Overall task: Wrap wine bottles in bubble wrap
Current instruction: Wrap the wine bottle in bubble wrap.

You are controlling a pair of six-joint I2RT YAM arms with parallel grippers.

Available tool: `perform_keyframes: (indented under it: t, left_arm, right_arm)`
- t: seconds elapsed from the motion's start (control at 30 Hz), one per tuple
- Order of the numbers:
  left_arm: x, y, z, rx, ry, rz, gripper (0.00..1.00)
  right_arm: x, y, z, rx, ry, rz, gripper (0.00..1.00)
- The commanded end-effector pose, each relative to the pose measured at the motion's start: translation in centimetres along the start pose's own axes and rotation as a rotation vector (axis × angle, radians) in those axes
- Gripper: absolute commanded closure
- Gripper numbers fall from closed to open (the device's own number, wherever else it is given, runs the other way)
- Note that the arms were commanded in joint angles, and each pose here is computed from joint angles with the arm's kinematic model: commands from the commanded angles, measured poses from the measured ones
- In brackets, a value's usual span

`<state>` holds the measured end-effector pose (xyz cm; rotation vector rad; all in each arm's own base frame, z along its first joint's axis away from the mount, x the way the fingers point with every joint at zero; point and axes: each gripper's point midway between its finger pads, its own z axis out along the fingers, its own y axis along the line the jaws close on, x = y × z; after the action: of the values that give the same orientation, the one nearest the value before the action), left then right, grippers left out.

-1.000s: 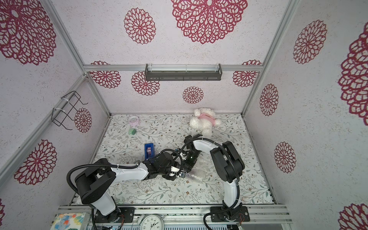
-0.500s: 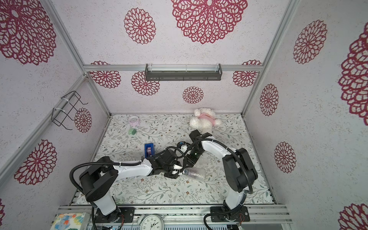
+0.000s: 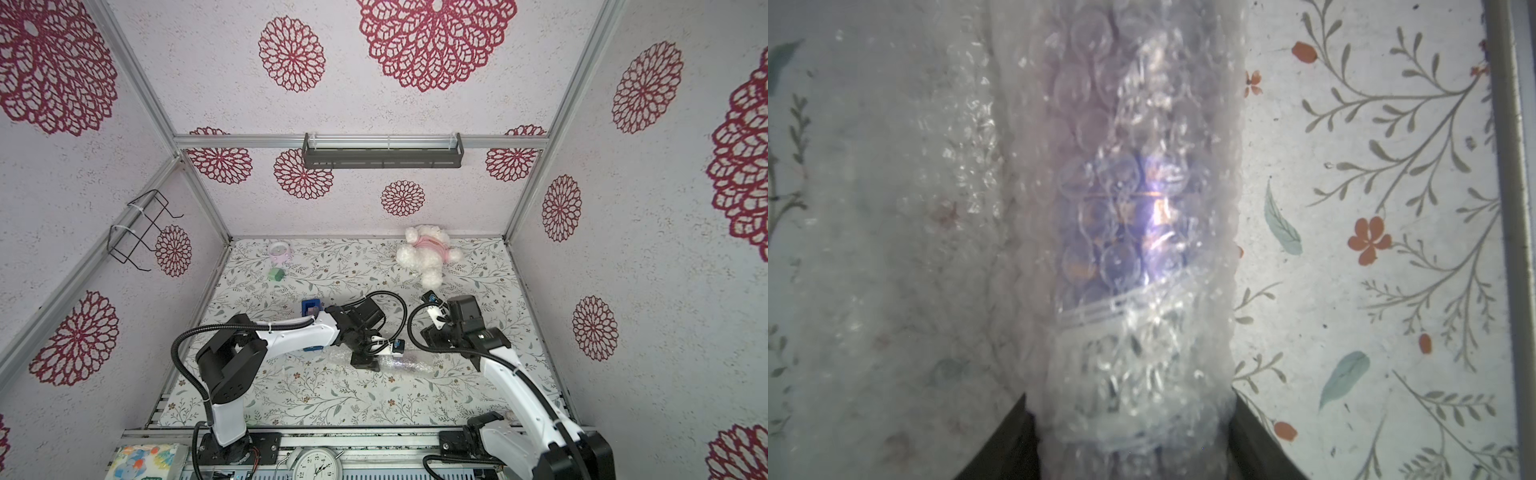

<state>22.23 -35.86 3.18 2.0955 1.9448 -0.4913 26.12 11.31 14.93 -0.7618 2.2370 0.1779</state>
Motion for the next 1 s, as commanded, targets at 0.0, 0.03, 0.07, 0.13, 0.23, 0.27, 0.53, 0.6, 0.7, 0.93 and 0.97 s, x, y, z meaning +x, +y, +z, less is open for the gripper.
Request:
perform_keyframes:
  t: [0.0, 0.03, 0.07, 0.13, 0.23, 0.27, 0.53, 0.6, 0.7, 0.93, 0.97]
  left_arm:
    - [3.6, -4.5, 2.2, 0.275, 0.142, -0.254, 0.51]
    - [3.4, -4.4, 2.2, 0.296, 0.140, -0.289, 0.51]
    - [3.4, -4.3, 2.2, 0.316, 0.141, -0.321, 0.51]
    - [3.5, -4.0, 2.1, 0.353, 0.143, -0.371, 0.51]
    - [3.2, -3.5, 1.7, 0.423, 0.122, -0.456, 0.51]
    - [3.1, -3.4, 1.4, 0.448, 0.120, -0.484, 0.51]
    - [2.4, -2.5, -0.1, 0.583, 0.071, -0.633, 0.51]
    - [2.2, -2.4, -0.4, 0.607, 0.055, -0.651, 0.51]
    - [2.1, -2.3, -0.7, 0.635, 0.040, -0.679, 0.51]
    - [2.5, -1.8, -0.4, 0.654, 0.040, -0.711, 0.49]
    - [2.4, -1.8, -0.4, 0.658, 0.036, -0.713, 0.49]
  right_arm:
    - [-1.5, -0.1, -2.3, 0.056, -0.118, -0.061, 0.28]
    - [-1.2, 0.3, -2.7, 0.055, -0.122, -0.103, 0.28]
    - [-1.0, 0.6, -3.1, 0.061, -0.123, -0.140, 0.28]
    - [-0.7, 1.6, -3.5, 0.047, -0.108, -0.219, 0.28]
    - [-0.1, 3.7, -3.2, 0.019, -0.060, -0.366, 0.28]
    - [0.3, 4.5, -2.9, 0.010, -0.038, -0.420, 0.28]
    - [1.3, 9.0, 0.9, 0.028, 0.055, -0.783, 0.25]
    - [1.2, 9.7, 1.9, 0.025, 0.051, -0.836, 0.24]
    - [1.2, 10.7, 3.2, -0.007, 0.048, -0.894, 0.22]
    - [1.3, 13.2, 6.4, -0.103, 0.051, -1.004, 0.19]
    - [1.4, 13.4, 6.7, -0.114, 0.055, -1.011, 0.19]
